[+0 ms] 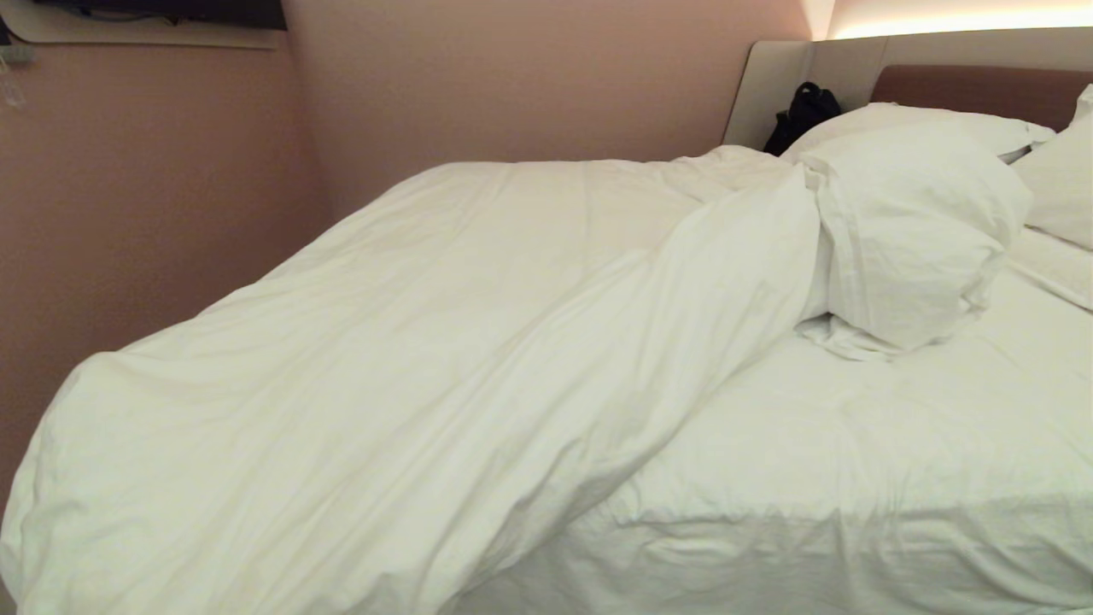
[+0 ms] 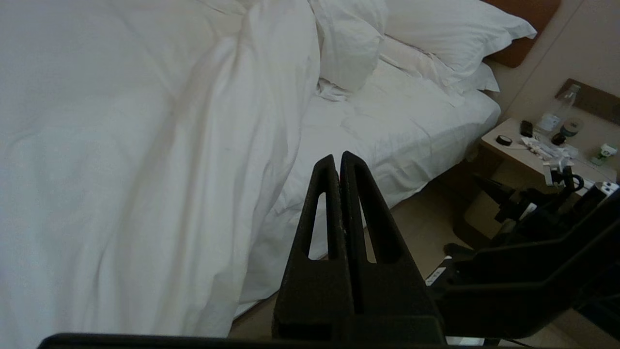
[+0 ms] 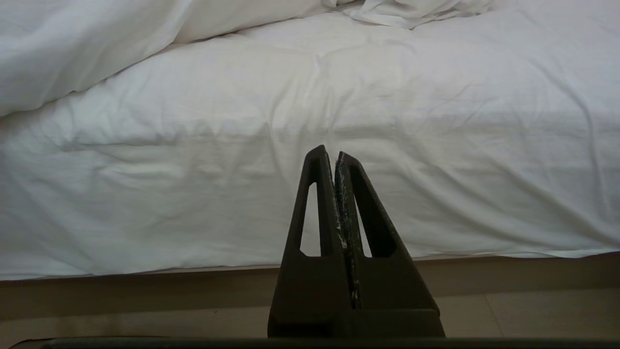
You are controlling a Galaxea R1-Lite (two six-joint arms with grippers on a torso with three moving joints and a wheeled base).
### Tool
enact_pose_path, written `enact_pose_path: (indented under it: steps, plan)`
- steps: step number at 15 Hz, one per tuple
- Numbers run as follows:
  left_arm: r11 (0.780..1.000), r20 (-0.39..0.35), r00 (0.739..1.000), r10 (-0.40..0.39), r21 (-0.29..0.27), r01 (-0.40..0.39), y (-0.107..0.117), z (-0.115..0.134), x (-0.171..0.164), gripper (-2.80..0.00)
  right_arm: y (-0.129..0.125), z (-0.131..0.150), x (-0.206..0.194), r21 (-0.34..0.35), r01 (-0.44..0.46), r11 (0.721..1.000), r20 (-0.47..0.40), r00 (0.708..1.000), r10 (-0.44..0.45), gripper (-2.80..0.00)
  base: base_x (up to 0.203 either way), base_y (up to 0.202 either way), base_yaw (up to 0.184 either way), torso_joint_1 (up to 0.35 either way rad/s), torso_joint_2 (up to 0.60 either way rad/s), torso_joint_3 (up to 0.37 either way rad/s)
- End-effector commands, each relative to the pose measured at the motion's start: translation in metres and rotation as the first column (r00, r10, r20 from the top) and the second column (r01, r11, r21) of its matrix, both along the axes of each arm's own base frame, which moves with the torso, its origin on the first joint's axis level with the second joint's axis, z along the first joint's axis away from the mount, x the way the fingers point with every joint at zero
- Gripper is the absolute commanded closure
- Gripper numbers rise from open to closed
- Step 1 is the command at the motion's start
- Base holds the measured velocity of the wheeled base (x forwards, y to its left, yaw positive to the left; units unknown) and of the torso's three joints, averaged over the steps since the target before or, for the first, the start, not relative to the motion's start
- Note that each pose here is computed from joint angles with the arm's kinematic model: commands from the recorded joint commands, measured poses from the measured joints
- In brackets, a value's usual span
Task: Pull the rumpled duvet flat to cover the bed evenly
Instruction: Flatten the corners of the folded blanket
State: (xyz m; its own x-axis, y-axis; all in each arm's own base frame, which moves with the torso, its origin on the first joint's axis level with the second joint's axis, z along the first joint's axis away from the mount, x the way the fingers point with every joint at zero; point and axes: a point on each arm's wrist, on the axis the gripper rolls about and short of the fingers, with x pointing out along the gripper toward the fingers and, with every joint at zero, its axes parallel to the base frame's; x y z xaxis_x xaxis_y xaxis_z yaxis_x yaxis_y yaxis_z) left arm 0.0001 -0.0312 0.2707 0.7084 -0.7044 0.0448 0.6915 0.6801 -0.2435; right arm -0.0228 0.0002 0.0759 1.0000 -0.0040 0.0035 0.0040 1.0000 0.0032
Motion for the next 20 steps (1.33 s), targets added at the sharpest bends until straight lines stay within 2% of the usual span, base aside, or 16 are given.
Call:
enact_pose_path:
  steps: [1,6,11,13,16,20]
  plan:
    - [0.996,0.019,1.0,-0.023,0.082,0.022,-0.009,-0.002,-0.01,0.0,0.0,0.0,0.0,0.0,0.001,1.0,0.001,1.0,-0.001,0.0,0.0,0.0,0.0,0.0,0.0,0.0]
    - [0.99,0.078,0.997,-0.021,0.14,0.01,-0.025,-0.007,-0.026,0.0,0.0,0.0,0.0,0.0,0.001,1.0,0.001,1.0,-0.001,0.0,0.0,0.0,0.0,0.0,0.0,0.0]
    - [0.994,0.05,0.999,0.001,0.112,-0.007,-0.026,-0.024,-0.025,0.0,0.0,0.0,0.0,0.0,0.001,1.0,0.001,1.0,-0.001,0.0,0.0,0.0,0.0,0.0,0.0,0.0]
    - [0.993,0.054,0.999,0.002,0.116,-0.008,-0.027,-0.023,-0.026,0.0,0.0,0.0,0.0,0.0,0.001,1.0,0.001,1.0,-0.001,0.0,0.0,0.0,0.0,0.0,0.0,0.0]
    - [0.988,0.091,0.996,-0.002,0.153,-0.013,-0.033,-0.016,-0.032,0.0,0.0,0.0,0.0,0.0,0.001,1.0,0.001,1.0,-0.001,0.0,0.0,0.0,0.0,0.0,0.0,0.0]
    - [0.975,0.161,0.987,-0.012,0.222,-0.025,-0.052,-0.009,-0.051,0.0,0.0,0.0,0.0,0.0,0.001,1.0,0.001,1.0,-0.001,0.0,0.0,0.0,0.0,0.0,0.0,0.0]
